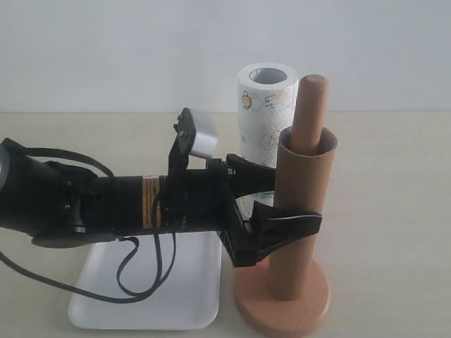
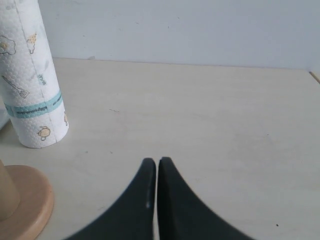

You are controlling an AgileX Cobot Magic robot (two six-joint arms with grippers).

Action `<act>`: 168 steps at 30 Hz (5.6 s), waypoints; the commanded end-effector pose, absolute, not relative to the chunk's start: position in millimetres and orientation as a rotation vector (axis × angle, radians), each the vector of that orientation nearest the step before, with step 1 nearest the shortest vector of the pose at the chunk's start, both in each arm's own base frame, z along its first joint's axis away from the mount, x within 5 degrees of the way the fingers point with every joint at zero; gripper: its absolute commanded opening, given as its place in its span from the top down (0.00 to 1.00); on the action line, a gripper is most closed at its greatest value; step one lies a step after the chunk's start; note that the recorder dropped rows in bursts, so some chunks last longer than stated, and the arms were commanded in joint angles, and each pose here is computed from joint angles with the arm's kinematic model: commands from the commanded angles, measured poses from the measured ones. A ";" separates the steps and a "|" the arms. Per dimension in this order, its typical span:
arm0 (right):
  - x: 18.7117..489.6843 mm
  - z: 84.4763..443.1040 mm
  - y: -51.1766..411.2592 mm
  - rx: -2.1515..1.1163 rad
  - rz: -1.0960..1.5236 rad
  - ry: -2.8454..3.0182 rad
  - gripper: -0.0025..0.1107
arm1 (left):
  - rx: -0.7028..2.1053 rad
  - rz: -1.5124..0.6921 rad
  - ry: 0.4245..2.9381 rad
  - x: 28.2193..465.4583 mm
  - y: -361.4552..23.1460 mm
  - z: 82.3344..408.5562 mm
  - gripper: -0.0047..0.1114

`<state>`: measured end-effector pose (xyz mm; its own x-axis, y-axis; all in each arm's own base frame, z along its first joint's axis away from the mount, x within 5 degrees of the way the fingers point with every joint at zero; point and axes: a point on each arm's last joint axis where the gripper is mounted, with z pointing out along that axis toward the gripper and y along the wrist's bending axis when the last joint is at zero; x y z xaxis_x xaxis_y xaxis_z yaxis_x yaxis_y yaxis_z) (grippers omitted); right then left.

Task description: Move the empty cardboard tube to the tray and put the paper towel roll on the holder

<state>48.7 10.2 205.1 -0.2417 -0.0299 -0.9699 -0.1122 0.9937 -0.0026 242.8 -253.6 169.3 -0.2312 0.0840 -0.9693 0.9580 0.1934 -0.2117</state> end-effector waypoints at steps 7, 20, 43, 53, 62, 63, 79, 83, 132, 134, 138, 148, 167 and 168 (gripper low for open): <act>48.4 205.5 10.0 -0.106 0.072 1.808 0.97 | 0.984 -1.237 1.493 257.4 -274.6 176.7 0.74; 48.4 205.5 10.0 -0.106 0.072 1.808 0.97 | 0.883 -1.291 1.120 234.9 -256.2 297.6 0.92; 48.7 206.5 9.7 -0.104 0.069 1.798 0.97 | 0.219 -0.311 1.384 132.6 -66.8 504.9 0.92; 48.7 206.3 9.8 -0.104 0.070 1.800 0.97 | 0.168 -0.184 2.272 112.5 -51.3 407.1 0.92; 48.7 206.3 9.8 -0.104 0.070 1.800 0.97 | 0.284 -0.159 2.694 230.9 -161.6 309.8 0.92; 48.7 206.3 9.8 -0.104 0.070 1.800 0.97 | 0.269 -0.166 2.755 245.3 -174.6 295.3 0.92; 48.7 206.3 9.8 -0.104 0.070 1.800 0.97 | 0.154 -0.468 2.985 353.9 -171.1 203.5 0.92; 48.7 206.3 9.8 -0.104 0.070 1.800 0.97 | 0.102 -0.520 2.986 358.9 -176.1 191.0 0.92; 48.7 206.3 9.8 -0.104 0.070 1.800 0.97 | 0.228 -0.430 2.982 360.9 -152.6 202.0 0.58; 48.7 206.3 9.8 -0.104 0.070 1.800 0.97 | 0.228 -0.426 3.003 361.7 -153.0 195.7 0.50; 48.7 206.3 9.8 -0.104 0.070 1.800 0.97 | 0.215 -0.435 3.034 364.3 -155.8 180.9 0.45; 48.7 206.3 9.8 -0.104 0.070 1.800 0.97 | 0.187 -0.451 2.993 369.4 -157.7 177.3 0.45; 48.7 206.3 9.8 -0.104 0.070 1.800 0.97 | 0.370 -0.500 2.568 327.9 -142.3 318.0 0.92; 48.7 206.3 9.8 -0.104 0.070 1.800 0.97 | 0.365 -0.501 2.548 327.6 -141.9 321.3 0.92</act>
